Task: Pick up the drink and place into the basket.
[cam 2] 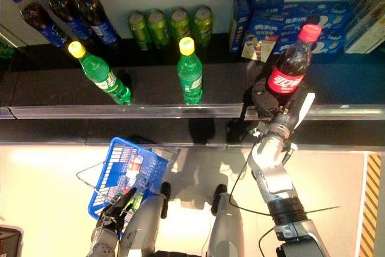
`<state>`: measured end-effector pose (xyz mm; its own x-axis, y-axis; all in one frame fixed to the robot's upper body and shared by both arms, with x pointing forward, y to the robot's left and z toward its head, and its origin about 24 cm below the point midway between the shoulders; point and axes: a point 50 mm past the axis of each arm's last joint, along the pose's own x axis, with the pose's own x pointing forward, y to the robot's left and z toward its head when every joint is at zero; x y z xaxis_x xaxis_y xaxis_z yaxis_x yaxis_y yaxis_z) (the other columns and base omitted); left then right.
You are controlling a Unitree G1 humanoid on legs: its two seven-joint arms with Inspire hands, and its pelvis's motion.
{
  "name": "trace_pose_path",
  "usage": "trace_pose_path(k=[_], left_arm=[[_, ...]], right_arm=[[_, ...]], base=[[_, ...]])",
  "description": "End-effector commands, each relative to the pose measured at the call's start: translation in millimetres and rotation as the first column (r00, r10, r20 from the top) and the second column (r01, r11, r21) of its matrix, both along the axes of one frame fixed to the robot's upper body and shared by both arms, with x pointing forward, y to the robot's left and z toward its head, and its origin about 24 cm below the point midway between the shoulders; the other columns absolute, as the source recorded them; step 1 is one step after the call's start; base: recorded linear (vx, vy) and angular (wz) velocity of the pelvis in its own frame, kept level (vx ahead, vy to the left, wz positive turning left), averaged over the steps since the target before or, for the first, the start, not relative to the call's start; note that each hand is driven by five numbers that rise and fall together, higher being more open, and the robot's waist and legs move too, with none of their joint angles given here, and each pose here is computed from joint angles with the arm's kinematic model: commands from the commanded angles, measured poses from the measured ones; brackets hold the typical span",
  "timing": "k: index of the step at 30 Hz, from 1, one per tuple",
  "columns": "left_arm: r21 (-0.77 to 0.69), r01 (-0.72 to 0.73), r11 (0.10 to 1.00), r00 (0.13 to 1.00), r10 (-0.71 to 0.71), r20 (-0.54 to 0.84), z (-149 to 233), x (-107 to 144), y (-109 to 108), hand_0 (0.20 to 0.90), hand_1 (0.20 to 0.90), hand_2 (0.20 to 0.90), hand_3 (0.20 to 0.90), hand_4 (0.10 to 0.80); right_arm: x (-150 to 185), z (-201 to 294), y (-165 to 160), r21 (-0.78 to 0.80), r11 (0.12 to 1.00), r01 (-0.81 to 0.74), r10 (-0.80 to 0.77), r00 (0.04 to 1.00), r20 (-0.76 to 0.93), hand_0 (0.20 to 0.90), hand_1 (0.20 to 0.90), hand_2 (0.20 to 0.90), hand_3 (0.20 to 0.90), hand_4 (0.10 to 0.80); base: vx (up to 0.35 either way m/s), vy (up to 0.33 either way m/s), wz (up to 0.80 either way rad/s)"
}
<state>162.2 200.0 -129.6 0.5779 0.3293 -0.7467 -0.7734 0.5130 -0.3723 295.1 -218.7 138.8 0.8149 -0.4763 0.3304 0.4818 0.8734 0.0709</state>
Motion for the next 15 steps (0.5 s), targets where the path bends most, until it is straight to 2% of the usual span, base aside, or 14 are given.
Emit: trace_pose_path(k=[1, 7, 8, 9, 11, 14, 15], left_arm=[[0.237, -0.194, 0.952, 0.959, 0.134, 0.250, 36, -17, 69, 0.300, 0.300, 0.300, 0.200, 0.100], [0.267, -0.234, 0.935, 0.944, 0.153, 0.294, 44, -22, 79, 0.300, 0.300, 0.300, 0.200, 0.100], [0.280, -0.237, 0.930, 0.939, 0.145, 0.311, 48, -21, 81, 0.300, 0.300, 0.300, 0.200, 0.100], [0.285, -0.236, 0.929, 0.939, 0.142, 0.314, 49, -21, 82, 0.300, 0.300, 0.300, 0.200, 0.100], [0.312, -0.235, 0.920, 0.927, 0.115, 0.358, 57, -17, 85, 0.300, 0.300, 0.300, 0.200, 0.100], [0.312, -0.248, 0.917, 0.910, 0.111, 0.399, 65, -13, 87, 0.300, 0.300, 0.300, 0.200, 0.100], [0.313, -0.250, 0.916, 0.907, 0.109, 0.406, 66, -12, 87, 0.300, 0.300, 0.300, 0.200, 0.100]], right_arm=[[-35, 101, 20, -0.189, 0.972, -0.136, 0.216, 0.830, 0.515, 0.300, 0.300, 0.300, 0.200, 0.100], [-46, 91, 34, -0.244, 0.897, -0.368, 0.441, 0.767, 0.467, 0.300, 0.300, 0.300, 0.200, 0.100], [-49, 89, 42, -0.268, 0.848, -0.458, 0.530, 0.722, 0.444, 0.300, 0.300, 0.300, 0.200, 0.100], [-50, 88, 44, -0.274, 0.834, -0.479, 0.552, 0.710, 0.438, 0.300, 0.300, 0.300, 0.200, 0.100], [-54, 84, 62, -0.290, 0.702, -0.650, 0.707, 0.585, 0.398, 0.300, 0.300, 0.300, 0.200, 0.100], [-58, 80, 81, -0.268, 0.551, -0.790, 0.814, 0.439, 0.381, 0.300, 0.300, 0.300, 0.200, 0.100], [-59, 80, 85, -0.268, 0.530, -0.805, 0.826, 0.418, 0.378, 0.300, 0.300, 0.300, 0.200, 0.100]], base=[[0.020, 0.002, 0.03], [0.000, 0.000, 0.00], [0.000, 0.000, 0.00], [0.000, 0.000, 0.00], [-0.039, -0.001, 0.04], [-0.060, -0.009, 0.07], [-0.093, -0.014, 0.03]])
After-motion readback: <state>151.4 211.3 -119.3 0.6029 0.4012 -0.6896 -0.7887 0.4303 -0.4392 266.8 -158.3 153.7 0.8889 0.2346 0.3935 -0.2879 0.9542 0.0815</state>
